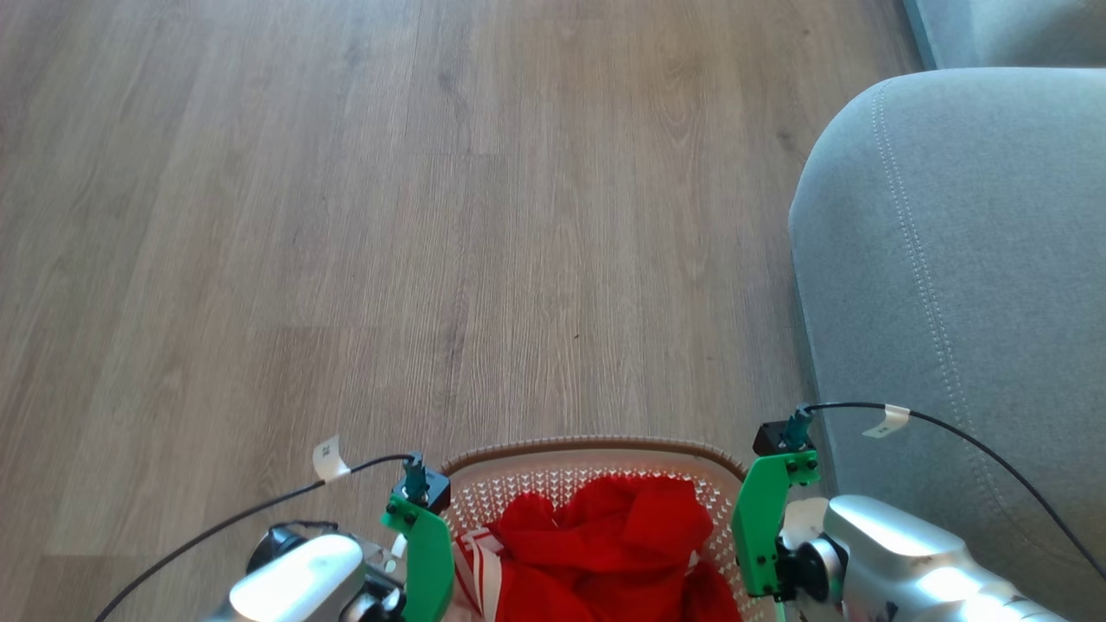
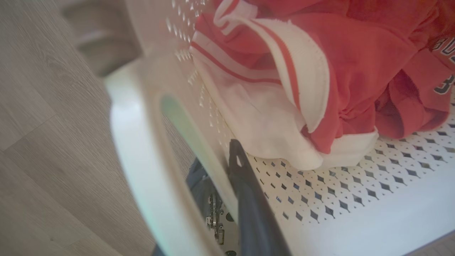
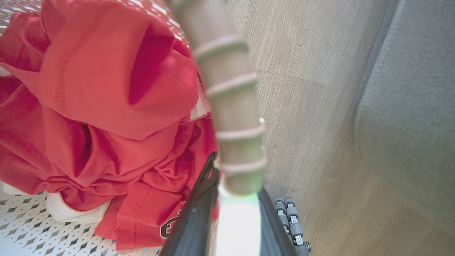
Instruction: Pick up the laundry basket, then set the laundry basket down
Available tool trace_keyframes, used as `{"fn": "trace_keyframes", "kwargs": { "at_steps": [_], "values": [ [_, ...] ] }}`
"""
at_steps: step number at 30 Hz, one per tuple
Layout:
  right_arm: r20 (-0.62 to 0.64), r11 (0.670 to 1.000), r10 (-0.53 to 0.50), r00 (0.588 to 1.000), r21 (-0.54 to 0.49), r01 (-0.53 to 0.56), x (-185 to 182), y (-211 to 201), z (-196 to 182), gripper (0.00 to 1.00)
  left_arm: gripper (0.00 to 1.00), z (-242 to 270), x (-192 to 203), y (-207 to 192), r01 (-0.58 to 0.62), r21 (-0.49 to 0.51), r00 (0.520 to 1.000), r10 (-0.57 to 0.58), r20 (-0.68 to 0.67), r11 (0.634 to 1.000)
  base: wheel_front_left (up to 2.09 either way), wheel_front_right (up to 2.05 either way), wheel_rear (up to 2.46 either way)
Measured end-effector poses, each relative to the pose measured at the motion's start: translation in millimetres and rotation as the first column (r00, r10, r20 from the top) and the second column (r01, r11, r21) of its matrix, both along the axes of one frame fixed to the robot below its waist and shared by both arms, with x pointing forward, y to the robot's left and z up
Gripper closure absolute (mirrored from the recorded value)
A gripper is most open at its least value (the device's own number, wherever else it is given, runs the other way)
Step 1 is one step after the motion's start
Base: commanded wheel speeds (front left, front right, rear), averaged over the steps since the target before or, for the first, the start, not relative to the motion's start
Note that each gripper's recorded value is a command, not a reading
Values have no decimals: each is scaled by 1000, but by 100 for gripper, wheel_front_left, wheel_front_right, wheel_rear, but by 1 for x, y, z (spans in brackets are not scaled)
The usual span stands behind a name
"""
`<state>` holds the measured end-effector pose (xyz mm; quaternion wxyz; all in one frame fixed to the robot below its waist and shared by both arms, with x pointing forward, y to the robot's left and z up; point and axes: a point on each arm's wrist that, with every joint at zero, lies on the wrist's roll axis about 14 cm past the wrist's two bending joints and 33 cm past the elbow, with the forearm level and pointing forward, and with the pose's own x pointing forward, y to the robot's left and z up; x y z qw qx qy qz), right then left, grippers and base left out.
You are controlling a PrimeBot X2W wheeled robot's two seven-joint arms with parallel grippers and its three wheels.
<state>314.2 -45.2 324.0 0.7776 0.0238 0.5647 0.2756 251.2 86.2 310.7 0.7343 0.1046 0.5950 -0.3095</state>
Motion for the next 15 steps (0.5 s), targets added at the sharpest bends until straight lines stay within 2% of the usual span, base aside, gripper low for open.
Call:
{"fn": "trace_keyframes", "kwargs": {
  "at_steps": [15],
  "values": [
    [3, 1000, -3, 1000, 2, 3, -2, -1, 2, 100, 100, -1, -5, -1, 3, 0, 1000, -3, -6, 1000, 0, 0, 0]
  ]
}}
